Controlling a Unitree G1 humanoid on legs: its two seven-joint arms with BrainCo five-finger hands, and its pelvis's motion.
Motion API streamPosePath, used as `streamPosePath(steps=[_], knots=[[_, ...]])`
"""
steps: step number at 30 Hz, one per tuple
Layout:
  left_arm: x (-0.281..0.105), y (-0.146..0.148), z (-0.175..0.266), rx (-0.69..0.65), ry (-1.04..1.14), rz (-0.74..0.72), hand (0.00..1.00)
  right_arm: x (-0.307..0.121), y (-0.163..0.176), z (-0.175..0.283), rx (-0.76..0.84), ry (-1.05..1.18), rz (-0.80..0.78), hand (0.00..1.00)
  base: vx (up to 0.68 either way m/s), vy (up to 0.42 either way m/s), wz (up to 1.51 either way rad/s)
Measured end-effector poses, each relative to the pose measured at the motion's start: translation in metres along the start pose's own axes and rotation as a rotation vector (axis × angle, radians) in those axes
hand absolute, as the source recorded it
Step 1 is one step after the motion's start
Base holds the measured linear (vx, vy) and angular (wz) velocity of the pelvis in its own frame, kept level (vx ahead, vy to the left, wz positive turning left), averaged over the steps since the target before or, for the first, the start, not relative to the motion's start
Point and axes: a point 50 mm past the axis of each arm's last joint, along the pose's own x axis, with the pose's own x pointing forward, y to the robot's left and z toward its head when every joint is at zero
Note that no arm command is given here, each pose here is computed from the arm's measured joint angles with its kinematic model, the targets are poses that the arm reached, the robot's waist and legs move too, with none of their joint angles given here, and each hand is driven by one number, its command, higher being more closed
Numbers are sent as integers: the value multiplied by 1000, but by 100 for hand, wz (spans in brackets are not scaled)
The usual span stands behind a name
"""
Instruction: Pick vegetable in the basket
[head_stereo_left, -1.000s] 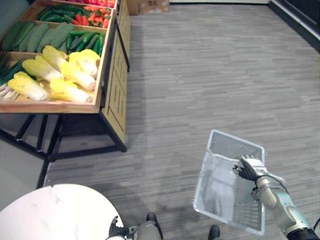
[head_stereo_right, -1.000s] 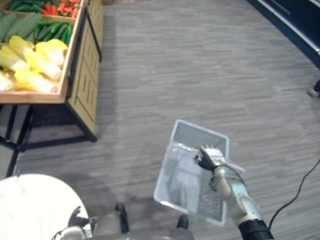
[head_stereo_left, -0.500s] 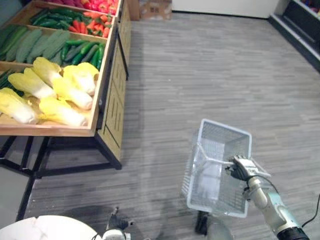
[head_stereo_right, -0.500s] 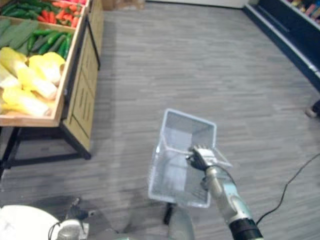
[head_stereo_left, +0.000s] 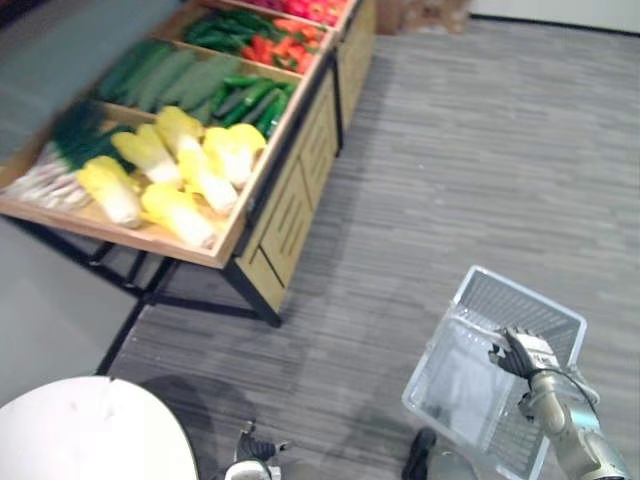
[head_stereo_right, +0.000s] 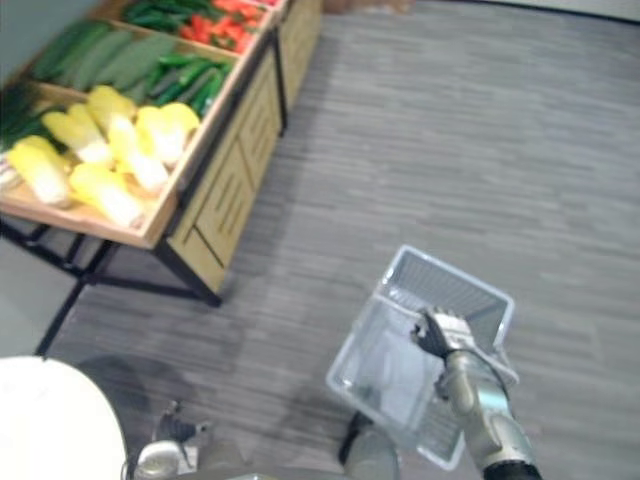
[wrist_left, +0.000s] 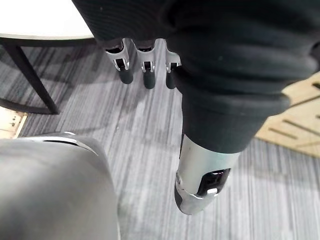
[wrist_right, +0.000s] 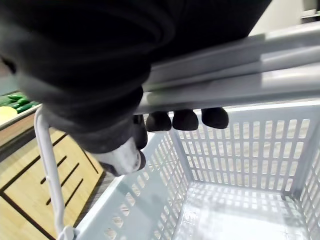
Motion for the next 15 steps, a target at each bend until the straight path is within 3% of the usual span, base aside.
streamPosePath(steps=[4,10,15], knots=[[0,0,1,-12,-2,5,0,5,-9,3,-2,-25,-34,100,189,-61,68],[1,3,3,-8,-10,16,0,8,-6,5,10,-20,-29,100,225,134,73],[1,12,1,19,-11,37,0,21,0,24,52,-76,-21,100,87,3,23]])
